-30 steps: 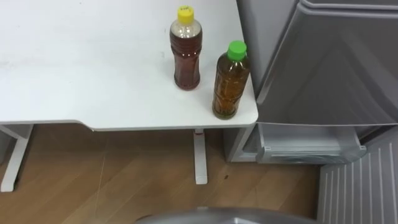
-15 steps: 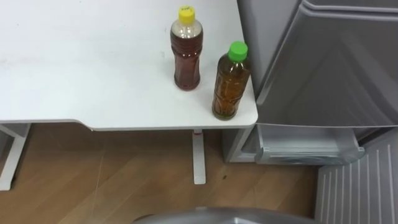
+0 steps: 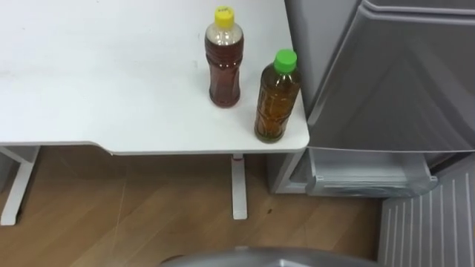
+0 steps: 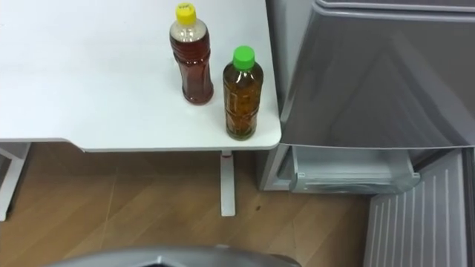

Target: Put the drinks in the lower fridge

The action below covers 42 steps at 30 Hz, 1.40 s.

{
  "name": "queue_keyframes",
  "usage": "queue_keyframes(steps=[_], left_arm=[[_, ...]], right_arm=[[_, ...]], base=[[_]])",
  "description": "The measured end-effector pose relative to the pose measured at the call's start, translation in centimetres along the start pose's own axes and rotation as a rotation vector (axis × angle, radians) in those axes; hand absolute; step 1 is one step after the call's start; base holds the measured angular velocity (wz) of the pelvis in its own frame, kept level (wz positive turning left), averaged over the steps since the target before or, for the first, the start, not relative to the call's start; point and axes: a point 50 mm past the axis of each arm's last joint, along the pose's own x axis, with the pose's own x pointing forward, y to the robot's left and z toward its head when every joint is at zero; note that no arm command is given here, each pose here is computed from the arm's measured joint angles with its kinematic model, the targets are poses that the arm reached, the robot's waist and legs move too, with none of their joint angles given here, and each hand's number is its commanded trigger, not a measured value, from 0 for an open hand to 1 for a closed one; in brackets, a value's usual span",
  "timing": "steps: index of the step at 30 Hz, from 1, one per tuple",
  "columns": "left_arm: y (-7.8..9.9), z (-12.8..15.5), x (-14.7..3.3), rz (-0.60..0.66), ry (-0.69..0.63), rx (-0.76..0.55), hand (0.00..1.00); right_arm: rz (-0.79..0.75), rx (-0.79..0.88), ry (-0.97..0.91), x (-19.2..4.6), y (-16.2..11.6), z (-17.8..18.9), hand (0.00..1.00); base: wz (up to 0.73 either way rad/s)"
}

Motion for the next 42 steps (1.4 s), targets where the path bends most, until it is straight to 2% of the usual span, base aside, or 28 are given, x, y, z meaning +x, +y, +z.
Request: queue_keyframes(steps=[1, 4, 8, 13, 16, 21, 25, 31, 35, 42], left_arm=[[0.1, 0.1, 0.0, 0.010, -0.001, -0.030, 0.00], [0.8, 1.0, -0.1, 0.067, -0.001, -0.282, 0.00], [1.4, 2.4, -0.3, 0.106, -0.033, -0.516, 0.00], [2.0, 4.8, -1.1, 0.168, -0.135, -0.644, 0.00], [2.6, 7.3, -2.1, 0.215, -0.248, -0.693, 0.00], [4.4, 11.8, -5.4, 0.359, -0.521, -0.780, 0.00], [5.0, 13.0, -7.1, 0.430, -0.619, -0.816, 0.00], [6.4, 15.6, -10.8, 0.539, -0.886, -0.832, 0.00], [7.4, 17.5, -14.8, 0.590, -1.108, -0.873, 0.00], [8.6, 19.1, -21.4, 0.575, -1.456, -0.901, 0.00]], right_arm=[[0.000, 0.000, -0.003, 0.0, 0.0, 0.1, 0.00], [-0.003, -0.002, -0.013, -0.1, -0.2, 0.5, 0.00], [-0.003, 0.001, -0.028, 0.0, 0.0, 0.2, 0.00], [-0.023, 0.016, -0.046, 0.0, -0.1, 0.0, 0.00], [-0.045, 0.049, -0.075, 0.0, -0.4, 0.5, 0.00], [-0.082, 0.050, -0.128, -0.2, -0.8, 1.3, 0.00], [-0.094, 0.055, -0.143, -0.2, -0.7, 1.1, 0.00], [-0.106, 0.058, -0.168, -0.2, -0.8, 0.9, 0.00], [-0.091, 0.075, -0.162, -0.1, -0.7, 0.5, 0.00], [-0.068, 0.082, -0.162, -0.1, -0.6, 0.3, 0.00]], base=[[0.00], [0.00], [0.00], [-0.04], [0.00], [0.02], [0.00], [0.05], [0.04], [0.00]])
